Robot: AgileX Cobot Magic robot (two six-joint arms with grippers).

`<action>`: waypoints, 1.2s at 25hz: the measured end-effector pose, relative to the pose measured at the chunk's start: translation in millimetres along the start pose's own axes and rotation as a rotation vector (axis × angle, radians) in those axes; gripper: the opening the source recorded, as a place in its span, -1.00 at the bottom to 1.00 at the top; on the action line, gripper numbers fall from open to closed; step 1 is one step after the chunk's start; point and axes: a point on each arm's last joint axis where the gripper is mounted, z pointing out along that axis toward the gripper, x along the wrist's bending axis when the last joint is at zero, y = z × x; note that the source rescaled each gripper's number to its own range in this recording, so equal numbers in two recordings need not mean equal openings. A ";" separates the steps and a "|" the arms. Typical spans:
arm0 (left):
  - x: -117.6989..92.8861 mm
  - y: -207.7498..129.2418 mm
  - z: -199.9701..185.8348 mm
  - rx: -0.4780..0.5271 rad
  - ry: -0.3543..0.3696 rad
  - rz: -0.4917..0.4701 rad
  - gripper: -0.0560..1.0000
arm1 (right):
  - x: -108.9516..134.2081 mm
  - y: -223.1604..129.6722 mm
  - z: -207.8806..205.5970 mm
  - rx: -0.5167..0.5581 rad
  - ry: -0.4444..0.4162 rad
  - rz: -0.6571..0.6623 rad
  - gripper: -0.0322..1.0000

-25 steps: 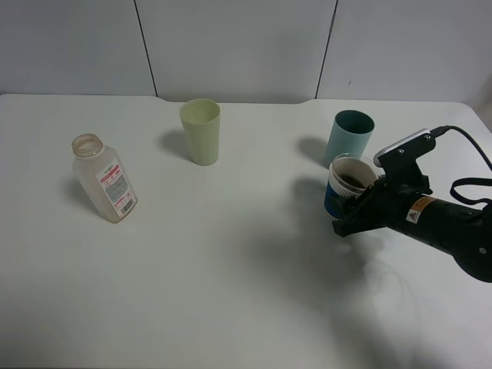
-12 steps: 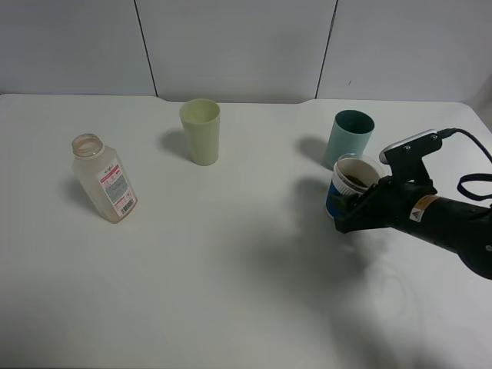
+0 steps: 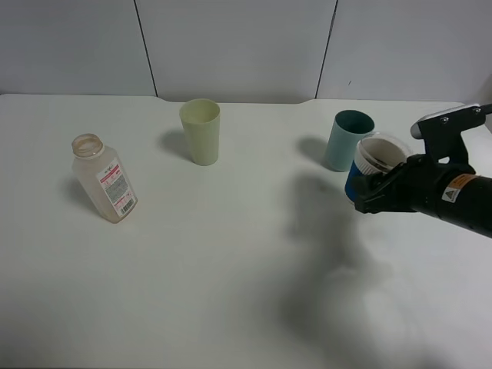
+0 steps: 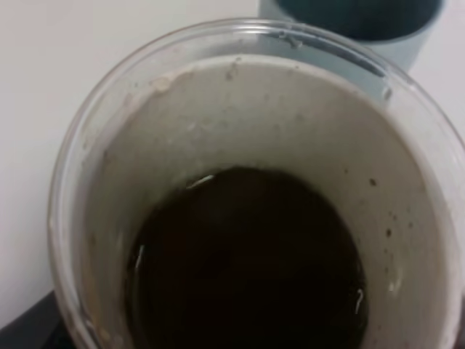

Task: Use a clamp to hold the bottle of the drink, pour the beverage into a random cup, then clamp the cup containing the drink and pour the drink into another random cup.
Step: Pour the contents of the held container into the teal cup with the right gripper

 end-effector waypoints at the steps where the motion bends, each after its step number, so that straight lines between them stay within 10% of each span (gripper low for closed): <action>1: 0.0 0.0 0.0 0.000 0.000 0.000 1.00 | -0.7 2.4 -3.9 -0.003 -0.006 0.009 -0.88; 15: 0.0 0.0 0.0 0.000 0.000 -0.001 1.00 | -22.0 48.5 -41.1 0.023 -0.065 0.129 -0.88; 30: 0.0 0.0 0.0 0.000 0.000 0.000 1.00 | -79.2 84.2 -44.5 0.111 -0.424 0.183 -0.88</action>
